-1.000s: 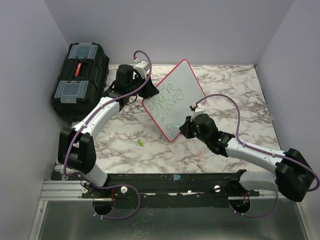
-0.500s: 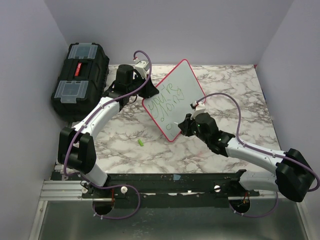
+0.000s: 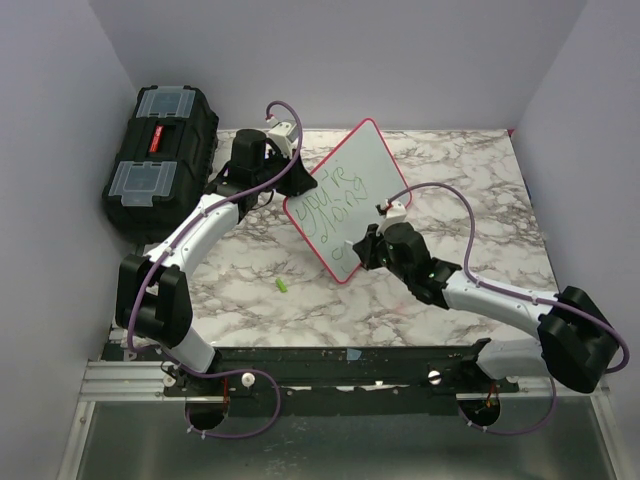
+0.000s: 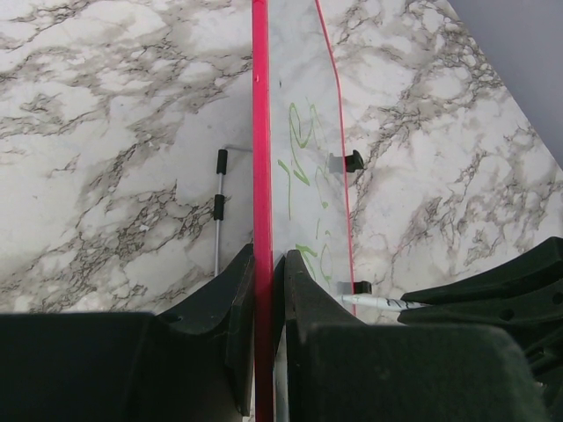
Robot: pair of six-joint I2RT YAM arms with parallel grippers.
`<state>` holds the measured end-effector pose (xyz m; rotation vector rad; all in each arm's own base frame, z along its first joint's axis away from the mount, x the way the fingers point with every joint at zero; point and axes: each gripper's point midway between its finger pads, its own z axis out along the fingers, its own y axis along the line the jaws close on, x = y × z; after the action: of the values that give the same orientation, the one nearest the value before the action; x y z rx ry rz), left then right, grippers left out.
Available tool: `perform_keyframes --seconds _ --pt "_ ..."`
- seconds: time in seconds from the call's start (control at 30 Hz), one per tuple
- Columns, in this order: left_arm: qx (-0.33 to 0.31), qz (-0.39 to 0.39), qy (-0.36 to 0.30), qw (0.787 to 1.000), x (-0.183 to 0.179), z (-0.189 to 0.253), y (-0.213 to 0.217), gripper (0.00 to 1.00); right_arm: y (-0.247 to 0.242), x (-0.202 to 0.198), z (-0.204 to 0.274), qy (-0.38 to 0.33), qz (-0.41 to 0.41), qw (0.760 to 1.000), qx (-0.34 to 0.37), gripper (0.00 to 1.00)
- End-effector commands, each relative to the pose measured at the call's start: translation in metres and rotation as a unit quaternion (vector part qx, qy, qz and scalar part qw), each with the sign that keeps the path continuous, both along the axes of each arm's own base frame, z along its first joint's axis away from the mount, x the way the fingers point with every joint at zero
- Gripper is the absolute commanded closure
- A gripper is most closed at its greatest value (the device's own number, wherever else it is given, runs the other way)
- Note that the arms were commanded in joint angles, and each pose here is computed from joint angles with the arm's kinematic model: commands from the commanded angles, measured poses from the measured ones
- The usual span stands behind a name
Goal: Write a sentence on the whiteboard
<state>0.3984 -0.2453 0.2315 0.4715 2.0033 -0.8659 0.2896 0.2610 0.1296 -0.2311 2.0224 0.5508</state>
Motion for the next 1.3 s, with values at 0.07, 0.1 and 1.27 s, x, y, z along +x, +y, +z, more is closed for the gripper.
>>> perform_keyframes --seconds 0.07,0.1,1.27 --pt "0.050 -0.045 0.059 0.996 -0.028 -0.054 -0.003 1.00 -0.007 -0.006 -0.019 0.015 -0.011 1.000 -0.003 0.99" --pt "0.051 -0.044 0.060 0.996 -0.028 -0.054 -0.002 1.00 -0.008 -0.008 -0.022 0.019 -0.011 1.000 -0.003 0.99" --pt "0.048 -0.047 0.061 0.996 -0.029 -0.055 -0.003 1.00 0.000 -0.004 -0.009 0.015 -0.004 1.000 0.006 0.99"
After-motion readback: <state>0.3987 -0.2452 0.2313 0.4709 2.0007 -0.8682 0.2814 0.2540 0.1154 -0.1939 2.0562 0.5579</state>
